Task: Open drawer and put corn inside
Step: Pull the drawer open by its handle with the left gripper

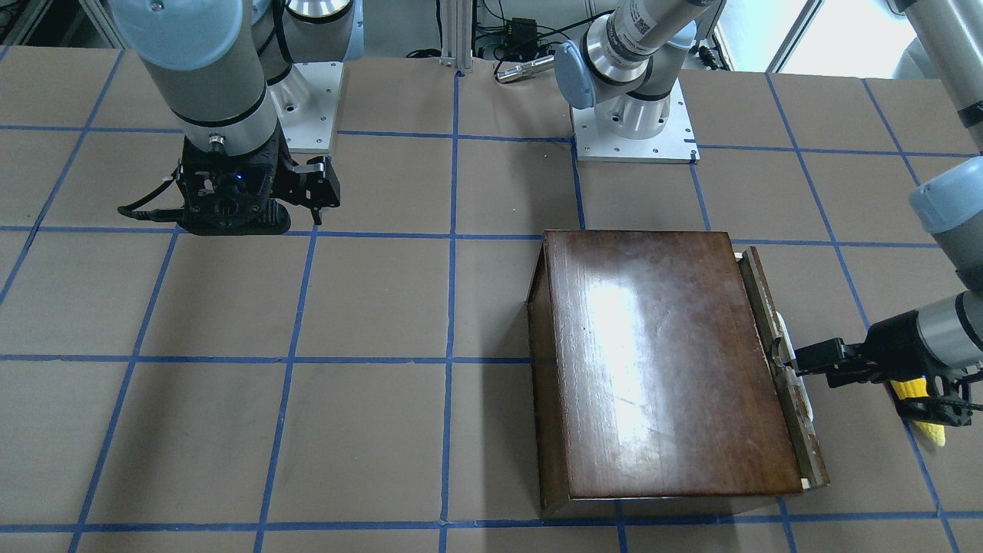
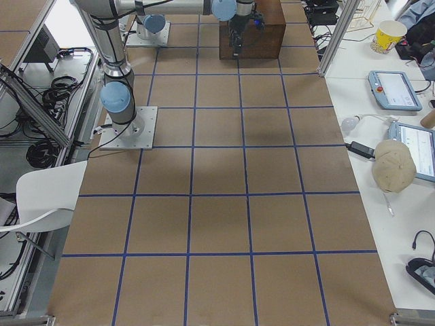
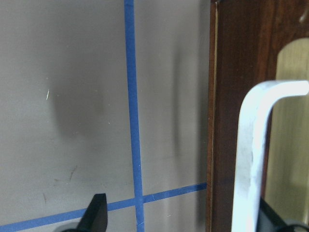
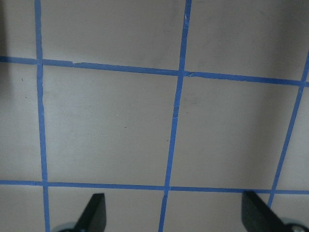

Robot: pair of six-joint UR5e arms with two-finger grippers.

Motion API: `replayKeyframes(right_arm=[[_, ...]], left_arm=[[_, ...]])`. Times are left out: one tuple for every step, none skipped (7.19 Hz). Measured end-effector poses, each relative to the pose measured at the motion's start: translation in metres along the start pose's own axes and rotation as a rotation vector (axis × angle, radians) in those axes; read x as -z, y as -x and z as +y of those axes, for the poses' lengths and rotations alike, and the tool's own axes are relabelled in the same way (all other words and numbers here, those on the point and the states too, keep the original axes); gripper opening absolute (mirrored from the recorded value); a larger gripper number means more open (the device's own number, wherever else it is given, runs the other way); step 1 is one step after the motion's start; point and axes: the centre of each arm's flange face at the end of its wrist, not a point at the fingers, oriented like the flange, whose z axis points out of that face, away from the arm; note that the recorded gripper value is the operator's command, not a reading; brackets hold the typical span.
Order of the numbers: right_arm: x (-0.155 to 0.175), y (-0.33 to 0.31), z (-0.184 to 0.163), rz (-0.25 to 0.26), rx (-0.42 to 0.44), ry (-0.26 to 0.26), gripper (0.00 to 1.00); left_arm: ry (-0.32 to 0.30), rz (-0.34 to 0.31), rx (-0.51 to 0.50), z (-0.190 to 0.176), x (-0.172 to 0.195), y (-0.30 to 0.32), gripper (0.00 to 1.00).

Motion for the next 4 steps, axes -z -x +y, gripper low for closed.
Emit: replayKeyframes(right_arm=[[0.0, 0.0, 0.0, 0.0, 0.0, 0.0, 1.0], [0.0, 0.0, 0.0, 0.0, 0.0, 0.0, 1.0], [0.0, 0.0, 0.0, 0.0, 0.0, 0.0, 1.0], [0.0, 0.0, 0.0, 0.0, 0.0, 0.0, 1.0]], left_arm=[[-0.001, -0.001, -0.011, 0.0, 0.0006, 0.0003, 1.0], [-0.002, -0.002, -0.016, 0.0004, 0.0015, 0.0006, 1.0], [-0.002, -0.004, -0.018, 0.0009, 0.0024, 0.0011, 1.0], [-0.004, -0.005, -0.01, 0.0028, 0.0045, 0.0062, 1.0]])
